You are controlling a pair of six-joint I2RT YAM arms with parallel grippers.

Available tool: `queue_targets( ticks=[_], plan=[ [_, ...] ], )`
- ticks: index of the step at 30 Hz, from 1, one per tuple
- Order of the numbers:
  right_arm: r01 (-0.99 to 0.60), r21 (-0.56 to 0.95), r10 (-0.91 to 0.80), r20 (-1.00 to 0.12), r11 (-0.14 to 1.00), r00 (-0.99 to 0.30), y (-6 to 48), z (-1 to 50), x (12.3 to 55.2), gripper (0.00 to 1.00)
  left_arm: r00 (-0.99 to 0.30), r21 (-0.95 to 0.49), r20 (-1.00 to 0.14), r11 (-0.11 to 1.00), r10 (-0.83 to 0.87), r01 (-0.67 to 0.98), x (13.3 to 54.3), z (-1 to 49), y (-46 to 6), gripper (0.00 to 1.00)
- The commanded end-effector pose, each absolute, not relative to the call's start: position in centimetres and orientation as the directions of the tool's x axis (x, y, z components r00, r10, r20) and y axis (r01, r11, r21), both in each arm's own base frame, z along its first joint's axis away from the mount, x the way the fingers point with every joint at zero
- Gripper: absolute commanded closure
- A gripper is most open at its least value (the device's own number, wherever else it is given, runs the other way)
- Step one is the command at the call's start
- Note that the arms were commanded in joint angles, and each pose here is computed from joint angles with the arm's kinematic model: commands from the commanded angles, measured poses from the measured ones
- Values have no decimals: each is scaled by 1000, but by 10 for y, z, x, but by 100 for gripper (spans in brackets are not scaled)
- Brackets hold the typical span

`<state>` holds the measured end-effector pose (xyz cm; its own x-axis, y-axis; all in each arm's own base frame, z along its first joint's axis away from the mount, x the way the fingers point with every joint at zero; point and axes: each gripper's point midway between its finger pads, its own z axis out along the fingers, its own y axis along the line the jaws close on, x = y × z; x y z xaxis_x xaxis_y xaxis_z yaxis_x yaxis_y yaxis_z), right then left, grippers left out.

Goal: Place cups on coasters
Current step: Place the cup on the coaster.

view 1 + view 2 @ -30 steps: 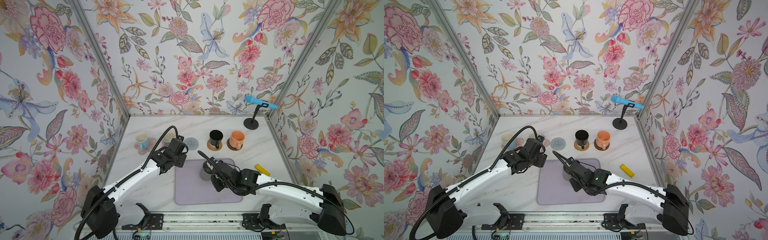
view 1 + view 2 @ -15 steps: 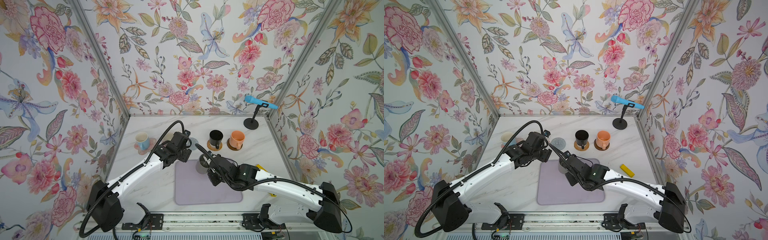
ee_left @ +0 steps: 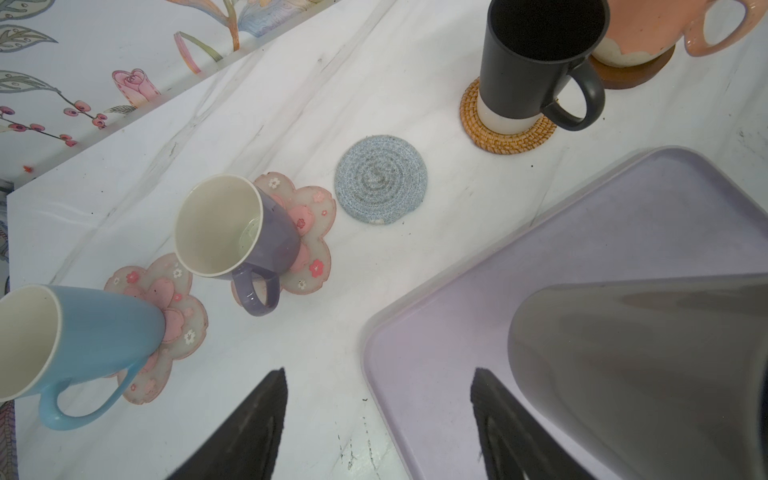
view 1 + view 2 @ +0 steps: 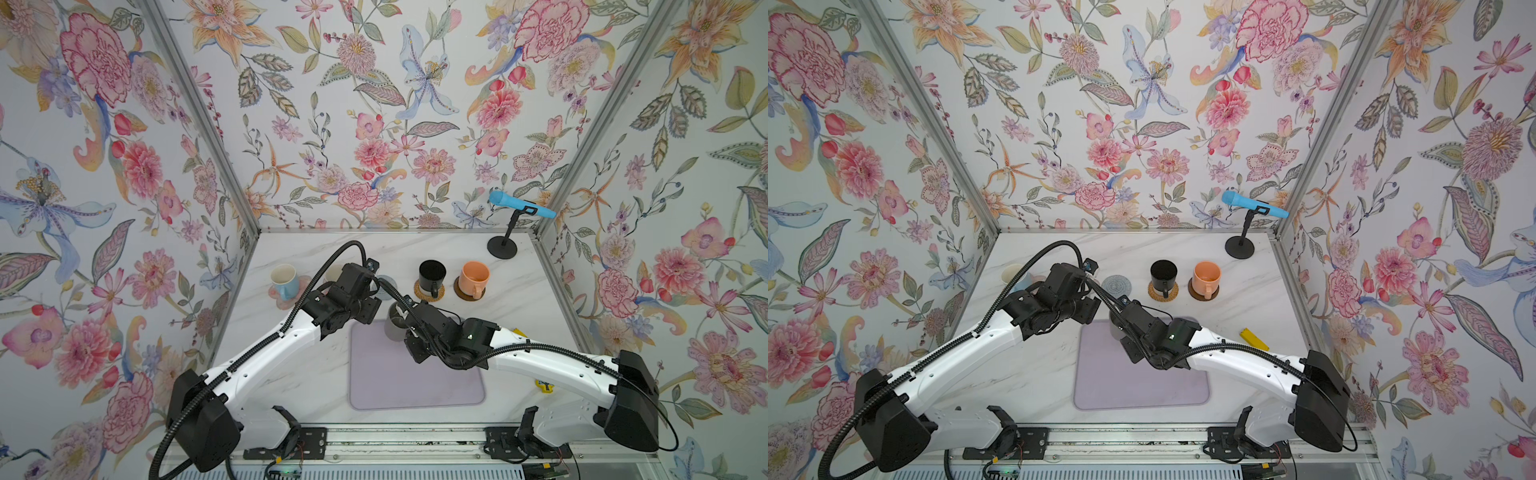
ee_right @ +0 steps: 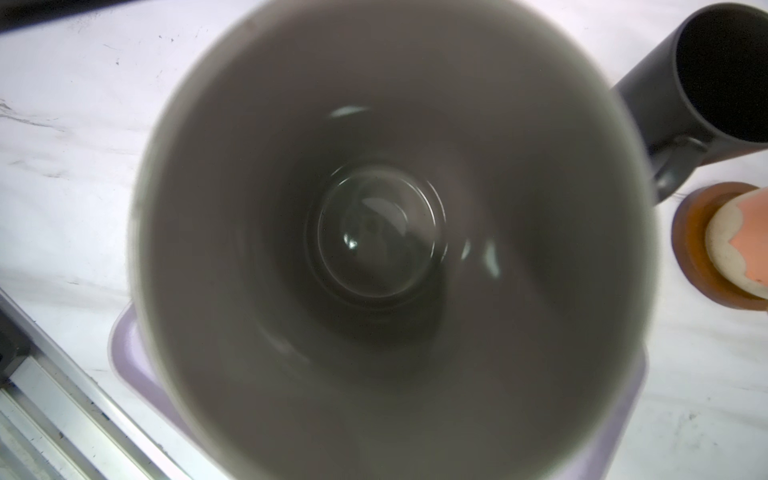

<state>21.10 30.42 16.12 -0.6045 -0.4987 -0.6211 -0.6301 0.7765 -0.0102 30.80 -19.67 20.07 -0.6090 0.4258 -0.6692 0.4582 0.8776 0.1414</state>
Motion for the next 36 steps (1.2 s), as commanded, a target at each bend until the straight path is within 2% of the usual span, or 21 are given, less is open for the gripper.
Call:
queue_targets(
  ticks=[1, 30, 36],
  plan=[
    [-626, 28, -412, -729, 779, -546, 326, 203, 232, 100, -622, 147, -672, 896, 402, 420, 301, 201, -181, 26],
    [-501, 73, -301, -722, 862, -623, 346, 197, 317, 100, -661, 73, -685, 931, 307, 357, 285, 193, -156, 26],
    [-479, 83, -282, -717, 874, -638, 349, 193, 333, 100, -670, 101, -665, 929, 329, 355, 282, 190, -148, 25]
  ],
)
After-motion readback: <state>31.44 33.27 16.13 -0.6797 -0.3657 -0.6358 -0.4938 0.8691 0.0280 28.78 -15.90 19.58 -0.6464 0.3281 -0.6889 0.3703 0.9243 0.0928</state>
